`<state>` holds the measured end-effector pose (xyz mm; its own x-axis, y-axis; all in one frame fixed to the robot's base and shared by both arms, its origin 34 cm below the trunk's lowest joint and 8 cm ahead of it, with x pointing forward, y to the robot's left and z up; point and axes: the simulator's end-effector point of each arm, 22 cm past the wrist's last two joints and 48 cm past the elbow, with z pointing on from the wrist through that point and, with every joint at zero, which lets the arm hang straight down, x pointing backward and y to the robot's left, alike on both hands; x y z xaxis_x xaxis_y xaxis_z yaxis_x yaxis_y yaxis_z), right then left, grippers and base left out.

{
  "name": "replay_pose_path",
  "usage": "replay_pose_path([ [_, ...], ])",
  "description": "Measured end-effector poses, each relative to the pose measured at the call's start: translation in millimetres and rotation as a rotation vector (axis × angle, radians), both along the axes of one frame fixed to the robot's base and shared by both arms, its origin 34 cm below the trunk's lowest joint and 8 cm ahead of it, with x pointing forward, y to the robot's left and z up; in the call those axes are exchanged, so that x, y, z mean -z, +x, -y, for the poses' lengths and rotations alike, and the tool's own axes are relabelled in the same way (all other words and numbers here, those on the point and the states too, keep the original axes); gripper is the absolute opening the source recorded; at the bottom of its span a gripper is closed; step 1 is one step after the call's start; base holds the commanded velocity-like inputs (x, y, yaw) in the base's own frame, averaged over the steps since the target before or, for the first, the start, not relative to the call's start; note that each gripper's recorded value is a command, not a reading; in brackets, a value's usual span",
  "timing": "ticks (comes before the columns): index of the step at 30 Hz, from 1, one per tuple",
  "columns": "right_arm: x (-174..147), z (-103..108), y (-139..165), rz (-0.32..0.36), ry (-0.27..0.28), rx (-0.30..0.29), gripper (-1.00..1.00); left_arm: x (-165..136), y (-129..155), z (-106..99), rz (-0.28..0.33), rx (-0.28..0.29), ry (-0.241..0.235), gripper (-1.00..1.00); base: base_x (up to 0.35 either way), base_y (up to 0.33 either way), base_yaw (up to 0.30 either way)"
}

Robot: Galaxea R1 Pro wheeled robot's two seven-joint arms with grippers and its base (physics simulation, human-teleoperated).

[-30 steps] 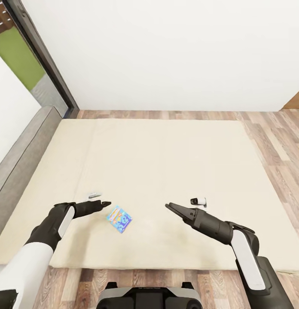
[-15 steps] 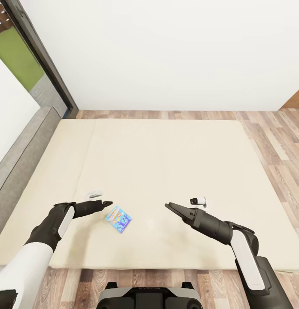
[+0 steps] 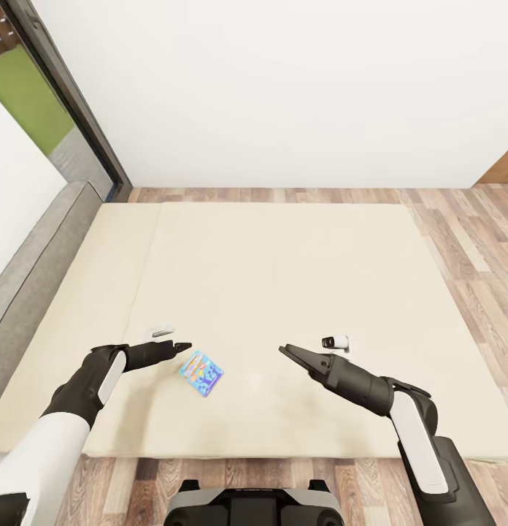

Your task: Put all the toys in the child's room - the three board games (two on the bed and one on the table), the two jigsaw puzzles on the table, and the tennis ball on the table - inside the toy box on the table in the child's room.

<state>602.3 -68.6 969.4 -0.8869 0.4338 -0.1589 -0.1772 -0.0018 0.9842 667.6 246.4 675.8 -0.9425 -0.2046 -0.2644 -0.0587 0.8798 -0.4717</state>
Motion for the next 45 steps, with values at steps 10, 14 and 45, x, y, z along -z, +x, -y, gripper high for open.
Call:
replay_pose_path([
  [10,6.1,-0.2,-0.4,-0.012,-0.001,0.000,1.00,6.7,-3.9,0.2,-0.012,0.000,0.000,1.00,0.000,0.000,0.000],
  [14,9.1,-0.2,-0.6,-0.018,-0.001,0.000,1.00,10.2,-6.0,0.6,-0.018,0.000,-0.001,1.00,0.000,0.000,0.000],
  [45,35.2,2.2,-3.5,-0.070,-0.007,0.000,1.00,37.7,-23.6,0.5,-0.068,0.000,0.000,1.00,0.000,0.000,0.000],
])
